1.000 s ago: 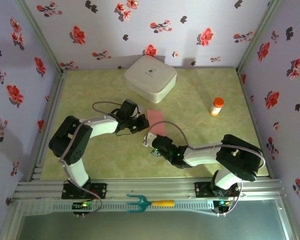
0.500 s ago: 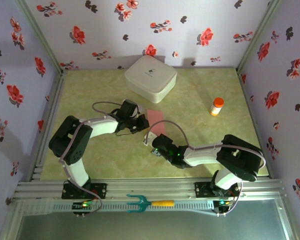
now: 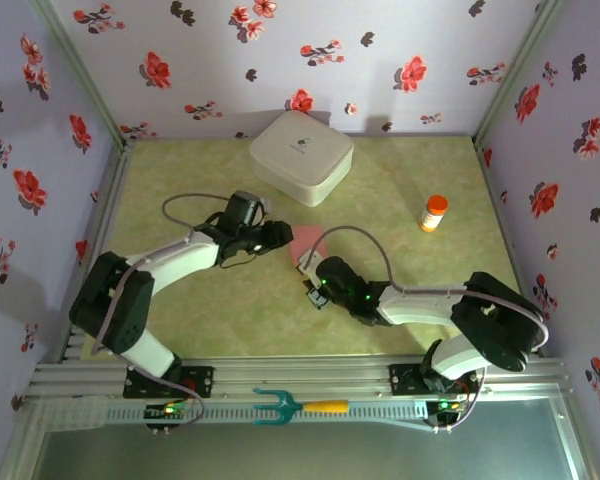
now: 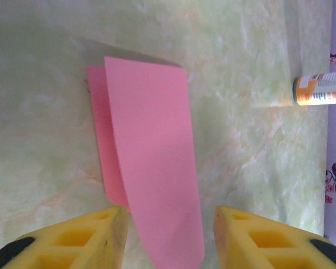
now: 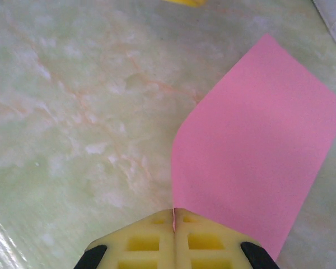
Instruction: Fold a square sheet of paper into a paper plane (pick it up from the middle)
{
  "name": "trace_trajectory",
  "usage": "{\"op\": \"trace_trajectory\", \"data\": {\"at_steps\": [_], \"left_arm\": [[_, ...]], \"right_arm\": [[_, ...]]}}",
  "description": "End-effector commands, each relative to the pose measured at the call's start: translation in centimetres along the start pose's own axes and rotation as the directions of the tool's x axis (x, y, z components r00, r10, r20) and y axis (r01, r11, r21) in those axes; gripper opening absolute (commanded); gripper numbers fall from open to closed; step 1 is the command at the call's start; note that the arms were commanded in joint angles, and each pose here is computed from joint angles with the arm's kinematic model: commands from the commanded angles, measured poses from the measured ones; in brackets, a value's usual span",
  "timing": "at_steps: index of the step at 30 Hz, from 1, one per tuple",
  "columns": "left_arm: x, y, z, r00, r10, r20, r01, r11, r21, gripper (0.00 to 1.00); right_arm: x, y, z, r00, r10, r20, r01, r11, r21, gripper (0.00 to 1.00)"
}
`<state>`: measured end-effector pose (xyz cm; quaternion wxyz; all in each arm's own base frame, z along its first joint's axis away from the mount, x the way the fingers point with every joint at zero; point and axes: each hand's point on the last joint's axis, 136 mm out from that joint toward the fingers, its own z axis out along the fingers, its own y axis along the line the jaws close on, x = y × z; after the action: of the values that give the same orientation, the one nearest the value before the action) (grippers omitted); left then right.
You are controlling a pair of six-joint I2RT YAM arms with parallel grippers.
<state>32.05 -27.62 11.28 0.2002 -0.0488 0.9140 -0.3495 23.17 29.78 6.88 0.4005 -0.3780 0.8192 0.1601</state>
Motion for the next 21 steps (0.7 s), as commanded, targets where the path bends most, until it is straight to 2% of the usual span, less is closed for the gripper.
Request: {"op": "trace_trajectory", "data": {"at_steps": [1, 7, 12, 15, 21], "left_arm": [[-0.7, 1.0, -1.5, 0.998, 0.048, 0.039, -0.046, 0.997, -0.069, 0.47], [-1.1, 0.6, -1.6, 0.997, 0.070, 0.034, -0.068, 0.996, -0.059, 0.45], [-1.4, -0.5, -1.2, 0.996, 0.085, 0.021, -0.084, 0.996, -0.018, 0.36], [-1.6, -1.1, -0.5, 0.997, 0.069, 0.016, -0.069, 0.998, 0.013, 0.34], [-1.1, -2.6, 2.1, 0.993, 0.087, -0.074, -0.081, 0.994, 0.072, 0.24]], "right_arm": [[-1.2, 2.0, -0.6, 0.982, 0.186, -0.040, -0.190, 0.962, -0.193, 0.00], [-1.1, 2.1, -0.2, 0.940, 0.312, -0.136, -0.338, 0.900, -0.274, 0.00], [-0.9, 2.7, -0.2, 0.932, 0.321, -0.166, -0.359, 0.877, -0.320, 0.00], [-0.3, 2.8, -0.2, 0.934, 0.316, -0.166, -0.354, 0.877, -0.325, 0.00], [0.6, 3.2, -0.5, 0.939, 0.309, -0.153, -0.344, 0.870, -0.354, 0.00]]}}
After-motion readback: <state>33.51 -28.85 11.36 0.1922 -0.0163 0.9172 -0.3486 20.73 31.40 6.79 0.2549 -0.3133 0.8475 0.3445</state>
